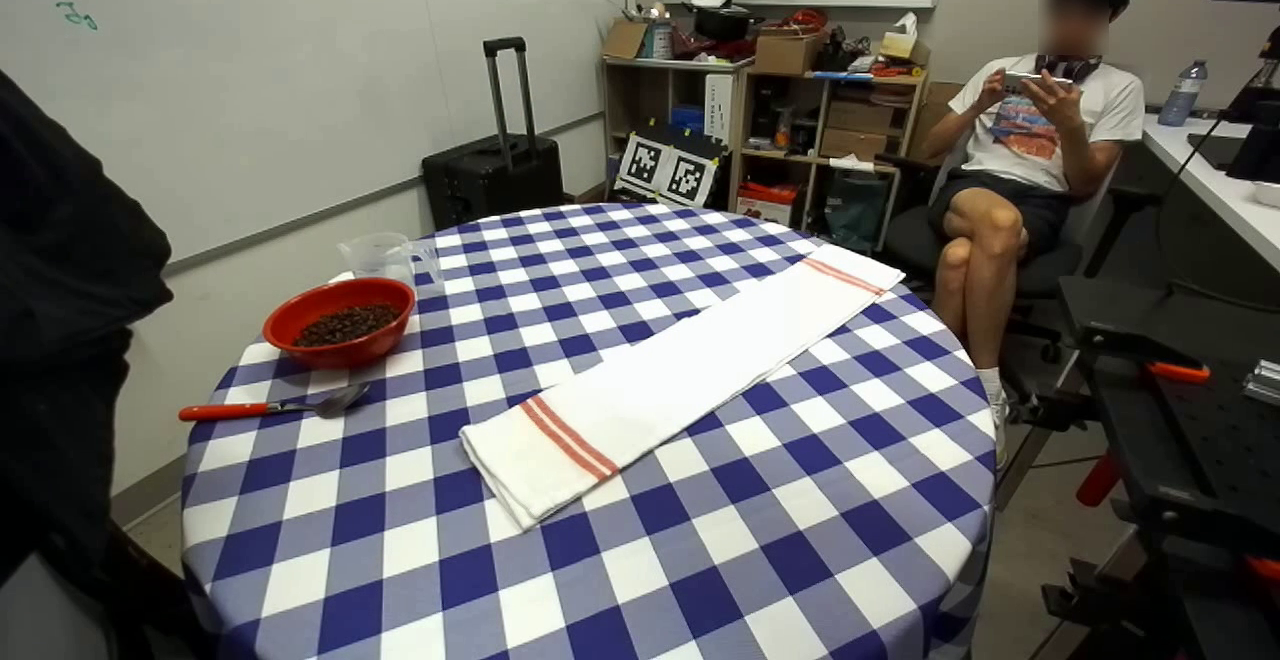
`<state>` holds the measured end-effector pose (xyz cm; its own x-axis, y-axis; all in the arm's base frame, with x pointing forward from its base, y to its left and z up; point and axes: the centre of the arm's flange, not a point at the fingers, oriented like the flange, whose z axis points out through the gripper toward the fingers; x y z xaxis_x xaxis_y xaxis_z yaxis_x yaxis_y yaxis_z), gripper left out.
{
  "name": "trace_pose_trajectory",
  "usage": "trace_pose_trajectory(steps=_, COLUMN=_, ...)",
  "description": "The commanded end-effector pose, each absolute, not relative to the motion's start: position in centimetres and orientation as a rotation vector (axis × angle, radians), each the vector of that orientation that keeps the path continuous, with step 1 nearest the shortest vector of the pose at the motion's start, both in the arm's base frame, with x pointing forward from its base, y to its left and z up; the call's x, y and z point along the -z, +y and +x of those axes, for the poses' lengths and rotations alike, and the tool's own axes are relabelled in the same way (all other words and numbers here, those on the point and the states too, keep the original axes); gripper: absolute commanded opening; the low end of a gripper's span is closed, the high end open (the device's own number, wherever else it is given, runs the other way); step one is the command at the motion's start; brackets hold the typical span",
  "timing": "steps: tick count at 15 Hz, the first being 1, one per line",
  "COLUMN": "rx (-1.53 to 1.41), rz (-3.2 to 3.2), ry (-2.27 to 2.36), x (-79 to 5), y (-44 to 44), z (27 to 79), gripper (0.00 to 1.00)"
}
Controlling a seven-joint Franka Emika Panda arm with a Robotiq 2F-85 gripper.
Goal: Fold the towel on the table.
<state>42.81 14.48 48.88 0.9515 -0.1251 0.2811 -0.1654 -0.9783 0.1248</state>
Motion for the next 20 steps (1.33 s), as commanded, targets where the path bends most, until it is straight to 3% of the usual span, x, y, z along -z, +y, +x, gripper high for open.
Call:
trace_pose_trajectory(steps=1, rx=-0.407, rz=2.955, ry=-0.216, x=-48.8, y=14.4, z=43.6, gripper=1.0)
trace_pose_trajectory(steps=8, rx=-0.385, rz=2.945, ry=-0.259, x=-47.9, y=14.5, z=44.3, gripper=1.0)
trace_pose_trajectory(steps=20, rx=-0.384, rz=2.86, ry=-0.311, x=-41.3, y=18.8, z=58.8, gripper=1.0)
